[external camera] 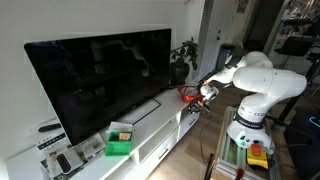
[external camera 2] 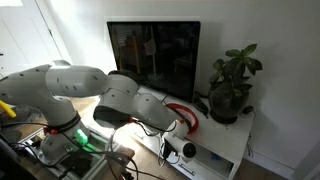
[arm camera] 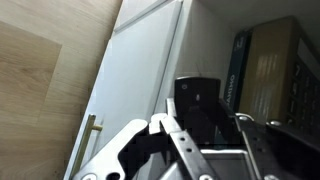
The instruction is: Put the remote in the first shelf, from the right, on the TV stand
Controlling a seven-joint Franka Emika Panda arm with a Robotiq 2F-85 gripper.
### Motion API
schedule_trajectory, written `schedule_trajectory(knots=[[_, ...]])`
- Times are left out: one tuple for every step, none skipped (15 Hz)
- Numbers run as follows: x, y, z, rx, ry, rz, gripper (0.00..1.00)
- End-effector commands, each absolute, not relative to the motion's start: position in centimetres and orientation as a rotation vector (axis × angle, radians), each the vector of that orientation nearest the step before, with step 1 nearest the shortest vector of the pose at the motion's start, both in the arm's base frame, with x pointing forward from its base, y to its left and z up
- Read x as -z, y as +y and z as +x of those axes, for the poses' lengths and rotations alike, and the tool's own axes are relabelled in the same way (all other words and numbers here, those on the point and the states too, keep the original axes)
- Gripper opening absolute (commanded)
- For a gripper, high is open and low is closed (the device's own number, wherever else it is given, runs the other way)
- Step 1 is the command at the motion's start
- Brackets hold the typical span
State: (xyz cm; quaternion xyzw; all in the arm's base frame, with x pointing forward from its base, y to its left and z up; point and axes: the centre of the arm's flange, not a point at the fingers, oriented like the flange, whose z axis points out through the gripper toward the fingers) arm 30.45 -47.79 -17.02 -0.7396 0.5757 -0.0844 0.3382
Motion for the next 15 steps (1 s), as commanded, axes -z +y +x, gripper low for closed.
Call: schedule_trajectory(knots=[[19.0,-48.7,31.7,0.227,1.553,-1.889,0.17],[19.0,-48.6,31.9,0.226,1.562,-1.886,0.17],[19.2,-48.5,32.0,0.222,1.566,-1.886,0.17],[19.3,-48.5,32.2,0.227,1.576,-1.878,0.17],[19.4,-48.4,32.4,0.222,1.580,-1.875,0.17],[19.5,-48.2,32.6,0.218,1.582,-1.873,0.17],[19.7,-48.1,32.7,0.219,1.588,-1.879,0.17],[19.8,-48.0,32.8,0.219,1.590,-1.885,0.17],[20.0,-47.9,32.9,0.216,1.598,-1.892,0.17],[20.2,-47.8,32.8,0.221,1.612,-1.891,0.17],[20.4,-47.7,32.8,0.217,1.622,-1.896,0.17],[20.6,-47.8,32.7,0.217,1.633,-1.893,0.17],[20.7,-47.8,32.7,0.223,1.643,-1.889,0.17],[20.7,-47.8,32.7,0.226,1.651,-1.884,0.17],[20.7,-47.8,32.7,0.230,1.658,-1.877,0.17]])
